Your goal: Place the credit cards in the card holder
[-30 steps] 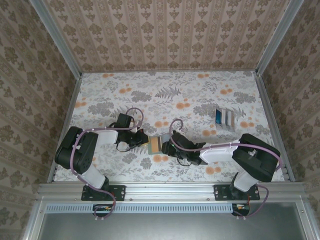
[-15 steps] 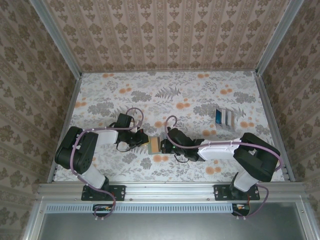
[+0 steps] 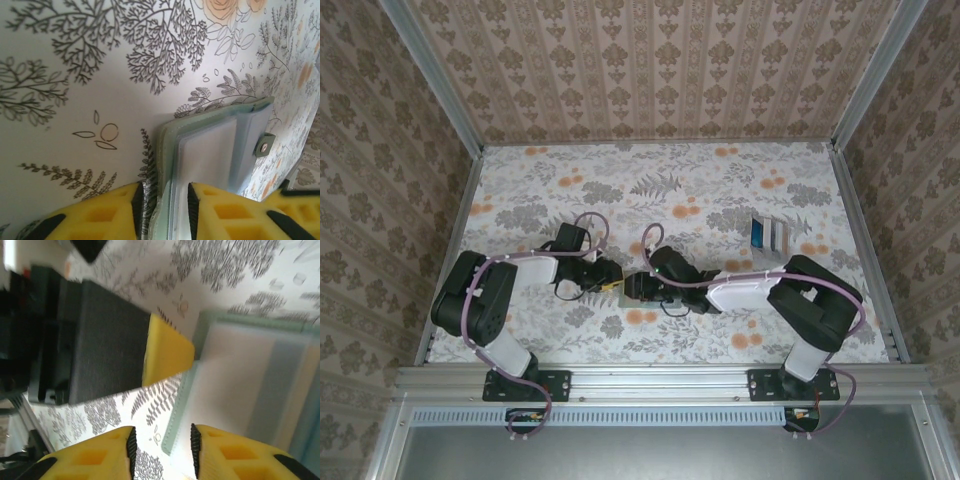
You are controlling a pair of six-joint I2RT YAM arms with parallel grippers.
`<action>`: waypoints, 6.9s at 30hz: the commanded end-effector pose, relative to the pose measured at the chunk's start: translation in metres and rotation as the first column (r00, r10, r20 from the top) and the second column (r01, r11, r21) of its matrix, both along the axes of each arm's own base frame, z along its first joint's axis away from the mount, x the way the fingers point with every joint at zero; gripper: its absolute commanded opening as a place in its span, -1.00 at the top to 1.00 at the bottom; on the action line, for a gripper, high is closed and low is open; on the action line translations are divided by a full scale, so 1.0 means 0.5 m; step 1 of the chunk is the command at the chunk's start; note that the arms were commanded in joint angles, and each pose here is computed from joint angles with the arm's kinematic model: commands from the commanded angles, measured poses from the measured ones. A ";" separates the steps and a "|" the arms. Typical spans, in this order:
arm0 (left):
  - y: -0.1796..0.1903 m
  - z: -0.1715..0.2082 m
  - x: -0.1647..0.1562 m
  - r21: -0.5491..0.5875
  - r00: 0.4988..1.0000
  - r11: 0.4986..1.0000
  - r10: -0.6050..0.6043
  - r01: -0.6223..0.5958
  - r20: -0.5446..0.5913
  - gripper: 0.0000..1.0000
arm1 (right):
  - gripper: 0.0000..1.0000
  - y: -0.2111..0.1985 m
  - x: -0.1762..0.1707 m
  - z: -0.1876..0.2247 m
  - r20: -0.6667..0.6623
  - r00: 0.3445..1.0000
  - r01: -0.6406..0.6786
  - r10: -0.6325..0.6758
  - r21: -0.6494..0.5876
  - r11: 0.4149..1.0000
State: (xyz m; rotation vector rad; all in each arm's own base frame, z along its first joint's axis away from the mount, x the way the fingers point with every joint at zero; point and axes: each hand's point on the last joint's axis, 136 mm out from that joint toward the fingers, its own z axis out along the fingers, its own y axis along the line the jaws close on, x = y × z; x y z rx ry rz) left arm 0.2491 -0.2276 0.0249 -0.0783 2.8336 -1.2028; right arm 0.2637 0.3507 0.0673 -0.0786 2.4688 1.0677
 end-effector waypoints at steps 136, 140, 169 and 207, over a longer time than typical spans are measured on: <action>0.042 0.035 -0.009 0.152 0.997 0.988 -0.017 0.004 0.079 0.29 | 1.00 -0.459 0.070 0.216 0.087 0.964 0.253 -0.253 0.010 0.967; 0.030 0.036 -0.008 0.141 0.997 0.990 -0.035 0.024 0.072 0.29 | 1.00 -0.393 0.037 0.172 -0.021 0.988 0.151 -0.150 0.122 0.981; -0.015 -0.002 -0.046 0.186 0.988 0.972 -0.155 0.146 0.030 0.53 | 1.00 -0.180 -0.003 -0.019 -0.236 0.955 -0.107 0.178 0.286 0.952; -0.005 -0.024 -0.050 0.191 0.990 0.973 -0.138 0.133 0.011 0.81 | 1.00 -0.160 0.053 -0.098 -0.293 0.954 0.136 -0.069 0.216 0.967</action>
